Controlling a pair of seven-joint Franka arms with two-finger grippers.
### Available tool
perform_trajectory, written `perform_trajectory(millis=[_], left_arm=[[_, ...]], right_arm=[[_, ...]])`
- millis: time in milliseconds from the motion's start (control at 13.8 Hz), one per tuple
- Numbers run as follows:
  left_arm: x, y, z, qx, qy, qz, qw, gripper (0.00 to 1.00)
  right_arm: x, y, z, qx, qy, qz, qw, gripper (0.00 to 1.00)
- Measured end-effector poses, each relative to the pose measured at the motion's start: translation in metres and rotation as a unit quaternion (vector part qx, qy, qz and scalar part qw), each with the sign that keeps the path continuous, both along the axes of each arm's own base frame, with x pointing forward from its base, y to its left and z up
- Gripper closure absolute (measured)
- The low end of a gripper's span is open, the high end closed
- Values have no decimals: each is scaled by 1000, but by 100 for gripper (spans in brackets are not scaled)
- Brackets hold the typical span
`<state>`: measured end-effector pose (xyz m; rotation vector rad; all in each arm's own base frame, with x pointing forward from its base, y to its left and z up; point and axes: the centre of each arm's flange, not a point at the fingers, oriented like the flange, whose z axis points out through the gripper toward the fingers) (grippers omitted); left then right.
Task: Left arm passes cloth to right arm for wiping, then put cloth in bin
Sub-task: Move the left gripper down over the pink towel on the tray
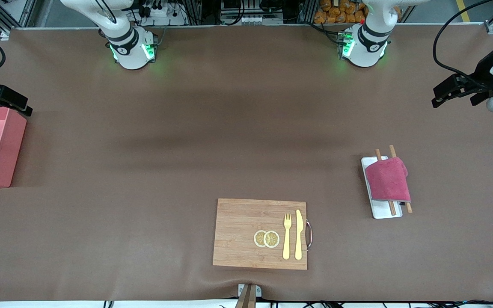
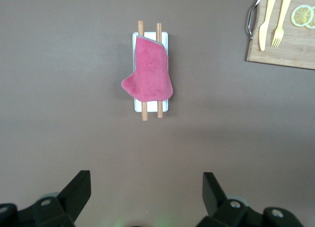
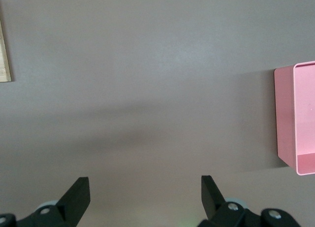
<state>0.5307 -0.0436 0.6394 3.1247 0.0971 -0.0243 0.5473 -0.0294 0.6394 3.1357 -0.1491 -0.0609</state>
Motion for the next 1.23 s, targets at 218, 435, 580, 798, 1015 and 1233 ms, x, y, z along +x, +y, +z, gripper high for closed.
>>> perform_trajectory(millis=[218,435,580,798,1015,1233], left_arm=[[-1,0,0,1,5,0,1000,0],[2,7,1,18,2,3,1000,0],[17,15,-5,43,3,5,999,0],[42,16,-36,44,26,4,999,0],[67,16,-79,42,47,1,998,0],[87,16,-118,39,36,-1,999,0]], right_arm=[[0,0,0,0,0,0,1000,0],[0,0,0,0,0,0,1000,0],[0,0,0,0,0,0,1000,0],[1,0,-2,0,2,0,1000,0],[3,1,-5,0,5,1,1000,0],[4,3,-7,0,7,2,1000,0]])
